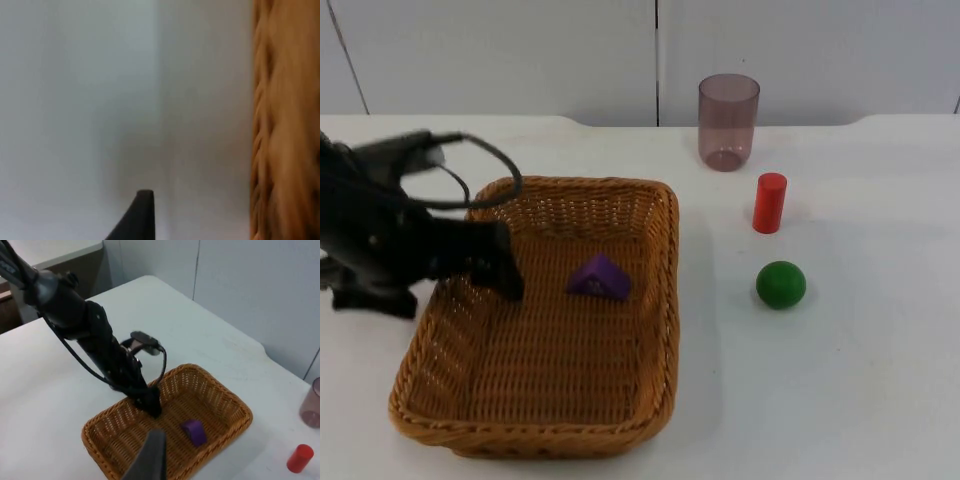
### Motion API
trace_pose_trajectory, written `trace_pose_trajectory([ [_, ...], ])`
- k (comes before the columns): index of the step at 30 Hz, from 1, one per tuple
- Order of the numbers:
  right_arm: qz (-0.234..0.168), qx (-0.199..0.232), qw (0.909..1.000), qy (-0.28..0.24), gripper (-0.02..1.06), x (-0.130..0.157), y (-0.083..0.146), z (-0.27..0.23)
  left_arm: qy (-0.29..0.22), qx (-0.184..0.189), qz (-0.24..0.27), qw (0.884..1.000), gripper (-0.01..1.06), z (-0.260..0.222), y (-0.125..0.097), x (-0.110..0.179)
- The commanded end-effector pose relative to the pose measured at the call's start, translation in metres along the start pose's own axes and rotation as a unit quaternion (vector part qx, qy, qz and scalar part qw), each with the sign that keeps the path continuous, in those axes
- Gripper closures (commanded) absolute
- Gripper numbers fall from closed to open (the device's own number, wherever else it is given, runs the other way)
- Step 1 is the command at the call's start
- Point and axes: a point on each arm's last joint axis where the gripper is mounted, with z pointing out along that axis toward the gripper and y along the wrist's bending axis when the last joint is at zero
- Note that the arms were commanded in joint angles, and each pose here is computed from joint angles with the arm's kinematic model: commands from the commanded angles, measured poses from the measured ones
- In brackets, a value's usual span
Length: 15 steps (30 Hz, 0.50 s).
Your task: Pick up the basket with the left hand and place the triangular block into the basket with the right hand.
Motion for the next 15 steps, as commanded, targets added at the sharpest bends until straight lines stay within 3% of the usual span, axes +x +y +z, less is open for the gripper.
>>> trace_pose_trajectory([
  [1,-0.01,0.008,0.9999,-0.008,0.21,0.001,-0.002,-0.006,-0.045,-0.007,0.019,0.999,0.0,-0.026,-0.002,-0.012],
  [7,-0.015,0.015,0.9995,-0.023,0.21,0.001,-0.004,-0.016,-0.147,0.008,0.057,0.988,0.0,-0.102,-0.021,-0.026],
  [15,-0.024,0.027,0.999,-0.026,0.21,0.013,-0.006,-0.025,-0.213,0.052,0.102,0.97,0.0,-0.181,-0.048,-0.009],
])
